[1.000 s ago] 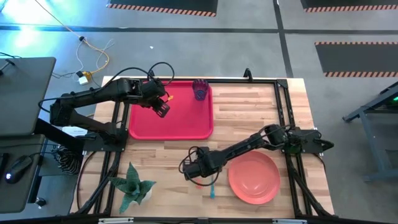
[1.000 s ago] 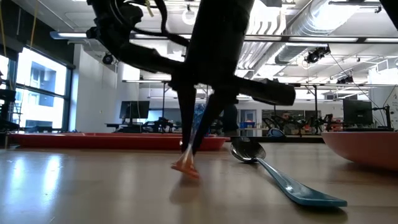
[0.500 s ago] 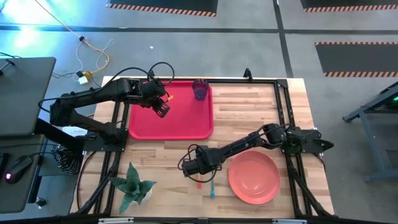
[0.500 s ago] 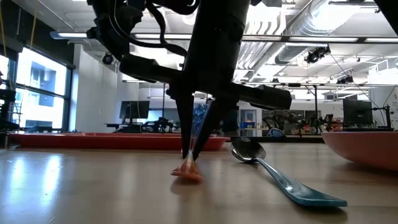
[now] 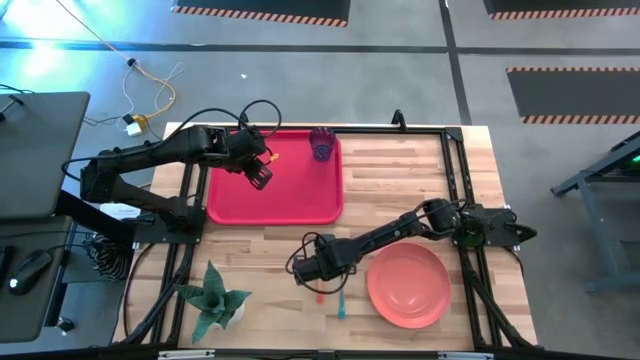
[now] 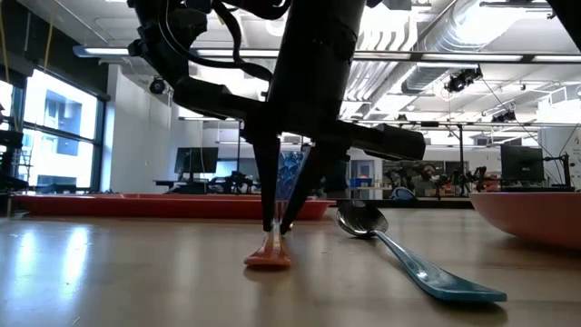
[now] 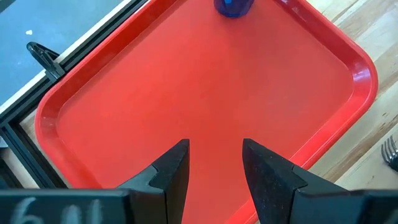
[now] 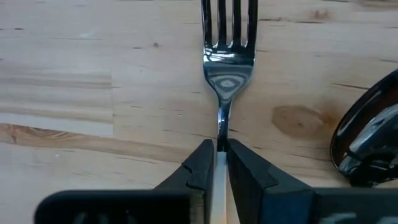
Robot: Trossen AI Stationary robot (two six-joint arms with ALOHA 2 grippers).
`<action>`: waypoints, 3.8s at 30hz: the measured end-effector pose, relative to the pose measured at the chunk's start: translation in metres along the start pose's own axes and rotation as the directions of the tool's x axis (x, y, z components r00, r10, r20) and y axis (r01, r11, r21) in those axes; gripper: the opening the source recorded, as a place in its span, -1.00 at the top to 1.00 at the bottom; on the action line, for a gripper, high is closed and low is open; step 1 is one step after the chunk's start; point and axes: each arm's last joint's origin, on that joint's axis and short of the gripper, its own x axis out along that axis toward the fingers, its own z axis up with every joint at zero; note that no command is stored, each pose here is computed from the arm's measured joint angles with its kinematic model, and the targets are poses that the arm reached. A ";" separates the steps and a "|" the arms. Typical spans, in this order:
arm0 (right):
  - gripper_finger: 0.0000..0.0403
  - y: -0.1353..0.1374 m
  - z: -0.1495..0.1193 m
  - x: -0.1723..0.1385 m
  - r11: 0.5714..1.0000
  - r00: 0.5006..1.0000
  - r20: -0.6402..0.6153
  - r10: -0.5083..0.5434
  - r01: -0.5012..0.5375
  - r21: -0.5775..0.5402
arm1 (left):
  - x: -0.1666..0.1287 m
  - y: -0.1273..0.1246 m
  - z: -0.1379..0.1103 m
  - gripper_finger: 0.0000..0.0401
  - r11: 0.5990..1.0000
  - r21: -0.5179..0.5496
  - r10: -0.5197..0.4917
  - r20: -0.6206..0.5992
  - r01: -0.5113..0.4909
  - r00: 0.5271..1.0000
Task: Pick and place plate/cup/fork/spoon on tray
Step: Put the orange fork on the left of the red serving tray
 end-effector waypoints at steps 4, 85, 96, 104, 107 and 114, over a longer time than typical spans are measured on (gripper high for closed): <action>0.69 0.000 0.000 0.000 1.000 1.000 0.000 -0.001 0.001 0.000 | 0.000 0.000 0.000 0.31 1.000 0.001 0.000 0.000 0.000 1.000; 0.55 -0.209 0.167 -0.315 0.769 0.827 0.552 0.105 0.284 -0.572 | -0.023 -0.071 0.001 0.32 0.729 -0.495 -0.427 0.211 0.473 0.879; 0.55 -0.230 0.166 -0.314 0.774 0.837 0.535 0.114 0.263 -0.576 | -0.001 -0.126 -0.010 0.32 0.699 -0.522 -0.467 0.183 0.488 0.865; 0.55 -0.230 0.166 -0.314 0.776 0.832 0.543 0.114 0.267 -0.571 | 0.014 -0.159 -0.017 0.32 0.677 -0.496 -0.557 0.139 0.544 0.819; 0.55 -0.230 0.166 -0.314 0.776 0.833 0.541 0.114 0.265 -0.572 | 0.018 -0.167 -0.019 0.32 0.664 -0.503 -0.580 0.122 0.554 0.805; 0.55 -0.230 0.166 -0.314 0.775 0.836 0.537 0.114 0.263 -0.574 | 0.014 -0.178 -0.023 0.32 0.594 -0.555 -0.616 0.152 0.583 0.773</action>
